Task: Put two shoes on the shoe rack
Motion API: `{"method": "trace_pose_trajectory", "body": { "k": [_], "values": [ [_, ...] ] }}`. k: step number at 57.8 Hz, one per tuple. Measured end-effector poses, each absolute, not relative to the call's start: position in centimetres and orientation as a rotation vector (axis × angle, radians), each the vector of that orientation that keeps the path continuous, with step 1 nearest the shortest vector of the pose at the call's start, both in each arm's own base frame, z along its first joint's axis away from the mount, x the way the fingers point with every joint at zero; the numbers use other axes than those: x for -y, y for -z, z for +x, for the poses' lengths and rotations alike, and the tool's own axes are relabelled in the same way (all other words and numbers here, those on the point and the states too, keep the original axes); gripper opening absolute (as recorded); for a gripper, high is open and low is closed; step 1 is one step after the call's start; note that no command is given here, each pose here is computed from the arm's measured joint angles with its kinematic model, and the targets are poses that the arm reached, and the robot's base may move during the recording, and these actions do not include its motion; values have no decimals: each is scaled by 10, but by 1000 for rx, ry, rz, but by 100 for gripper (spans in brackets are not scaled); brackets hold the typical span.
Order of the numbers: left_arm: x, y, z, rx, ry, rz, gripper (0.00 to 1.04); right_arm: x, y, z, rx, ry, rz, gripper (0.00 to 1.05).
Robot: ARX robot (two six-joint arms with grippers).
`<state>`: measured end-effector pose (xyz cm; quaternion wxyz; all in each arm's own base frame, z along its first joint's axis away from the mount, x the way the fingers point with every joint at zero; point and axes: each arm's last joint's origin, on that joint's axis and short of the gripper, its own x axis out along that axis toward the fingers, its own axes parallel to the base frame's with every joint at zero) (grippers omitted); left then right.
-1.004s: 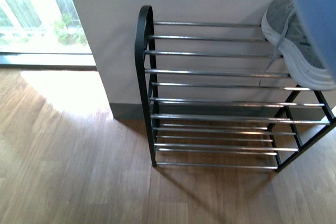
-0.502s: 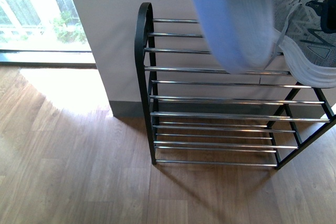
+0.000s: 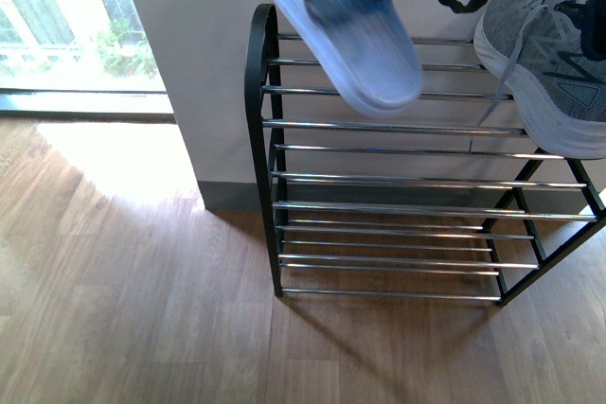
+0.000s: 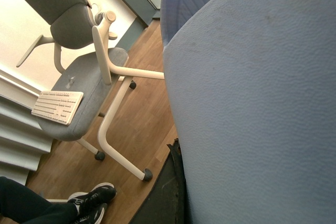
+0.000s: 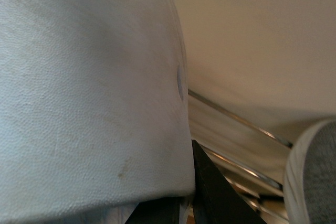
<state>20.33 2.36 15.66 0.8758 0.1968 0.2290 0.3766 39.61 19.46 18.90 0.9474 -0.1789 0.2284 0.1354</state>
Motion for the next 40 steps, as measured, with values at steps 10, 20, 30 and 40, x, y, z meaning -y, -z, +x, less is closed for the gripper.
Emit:
{"method": "trace_pose_trajectory", "body": {
  "k": [10, 20, 30, 40],
  "values": [
    [-24, -157, 203, -478, -786, 411, 2, -176, -154, 442, -667, -71, -443, 1],
    [-24, -157, 203, -478, -786, 411, 2, -167, -141, 466, -705, 50, -482, 1],
    [-24, -157, 203, -478, -786, 411, 2, -138, -136, 476, -812, 186, -521, 1],
    [-24, -157, 203, -478, -786, 411, 2, -122, -139, 482, -842, 236, -469, 1]
  ]
}}
